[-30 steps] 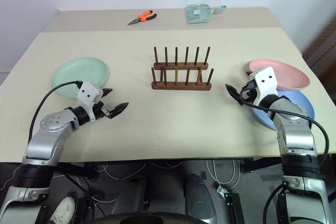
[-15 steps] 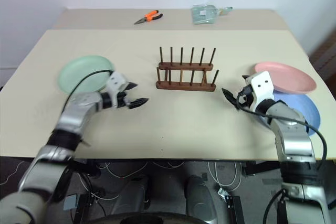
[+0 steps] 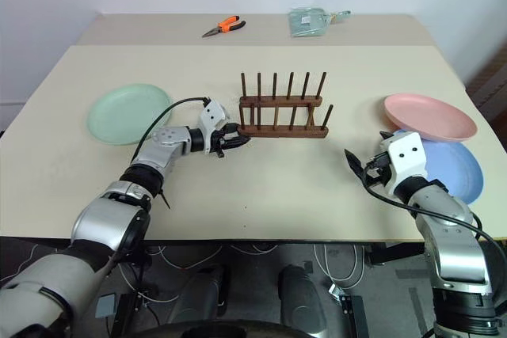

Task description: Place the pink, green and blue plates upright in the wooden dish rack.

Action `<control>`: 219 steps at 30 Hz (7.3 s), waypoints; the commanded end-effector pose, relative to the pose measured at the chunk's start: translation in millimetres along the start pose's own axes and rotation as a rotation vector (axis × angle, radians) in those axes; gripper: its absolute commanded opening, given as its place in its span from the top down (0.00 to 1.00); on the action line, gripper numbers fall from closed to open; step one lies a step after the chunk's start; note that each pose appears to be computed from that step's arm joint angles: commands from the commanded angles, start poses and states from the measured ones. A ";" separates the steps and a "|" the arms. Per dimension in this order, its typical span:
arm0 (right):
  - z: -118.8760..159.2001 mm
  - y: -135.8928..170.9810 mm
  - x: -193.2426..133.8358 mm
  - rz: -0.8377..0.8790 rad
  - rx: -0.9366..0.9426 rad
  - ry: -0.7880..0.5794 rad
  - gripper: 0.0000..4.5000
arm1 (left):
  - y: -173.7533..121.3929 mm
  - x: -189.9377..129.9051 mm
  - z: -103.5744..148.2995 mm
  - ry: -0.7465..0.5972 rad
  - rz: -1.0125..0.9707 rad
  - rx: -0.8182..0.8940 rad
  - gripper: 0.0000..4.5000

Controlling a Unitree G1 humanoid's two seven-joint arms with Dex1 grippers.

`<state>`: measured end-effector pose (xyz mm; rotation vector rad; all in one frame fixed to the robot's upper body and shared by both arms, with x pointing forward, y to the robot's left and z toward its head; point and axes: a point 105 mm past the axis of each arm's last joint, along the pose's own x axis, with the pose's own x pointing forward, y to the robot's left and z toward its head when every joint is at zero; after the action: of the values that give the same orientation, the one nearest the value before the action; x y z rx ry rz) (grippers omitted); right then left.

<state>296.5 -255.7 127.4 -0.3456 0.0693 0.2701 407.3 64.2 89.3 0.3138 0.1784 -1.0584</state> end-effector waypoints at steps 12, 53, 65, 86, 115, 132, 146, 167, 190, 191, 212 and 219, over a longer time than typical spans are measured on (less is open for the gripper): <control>-0.9 -26.5 3.1 -0.041 -0.061 0.025 0.00 | -63.7 -29.9 -5.0 -0.047 -0.307 0.172 0.84; -27.6 42.6 80.0 0.136 -0.118 0.138 0.88 | -13.8 -28.2 -48.8 0.152 0.360 -0.024 0.87; 33.8 -75.0 13.5 -0.043 -0.668 0.160 0.39 | -29.5 -60.0 15.9 -0.095 0.153 0.275 0.87; -19.8 -112.3 27.3 -0.113 -0.895 0.371 1.00 | -65.0 -64.7 51.6 -0.224 -0.013 0.190 0.87; -16.2 -129.8 54.6 -0.088 -0.999 0.382 0.76 | -62.7 -59.1 54.3 -0.229 -0.009 0.207 0.87; 43.6 -129.1 56.8 -0.198 -1.120 0.146 0.99 | -50.9 -62.6 50.3 -0.219 0.069 0.228 0.87; 201.6 23.2 8.4 0.583 0.129 -0.600 0.99 | -4.4 -98.5 36.8 -0.204 0.274 0.217 0.87; 144.0 -2.3 24.5 0.699 0.247 -0.391 0.99 | -21.8 -92.9 35.4 -0.207 0.221 0.193 0.87; 134.7 -43.1 31.5 0.427 0.172 -0.385 0.50 | -16.2 -96.6 29.0 -0.189 0.232 0.123 0.87; 137.5 -46.6 29.6 0.408 0.160 -0.392 0.50 | -14.6 -98.3 27.7 -0.188 0.238 0.101 0.87; 143.7 163.7 38.3 0.766 -0.317 -0.413 0.00 | 113.4 -255.8 -55.8 -0.172 1.486 -0.747 0.01; 119.6 184.0 34.7 0.793 -0.301 -0.382 0.00 | 98.6 -241.4 -57.4 -0.299 1.385 -0.980 0.13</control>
<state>285.4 -42.3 161.7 -0.5419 -0.1486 1.1448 378.8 328.1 114.0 -0.5280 0.1711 0.4314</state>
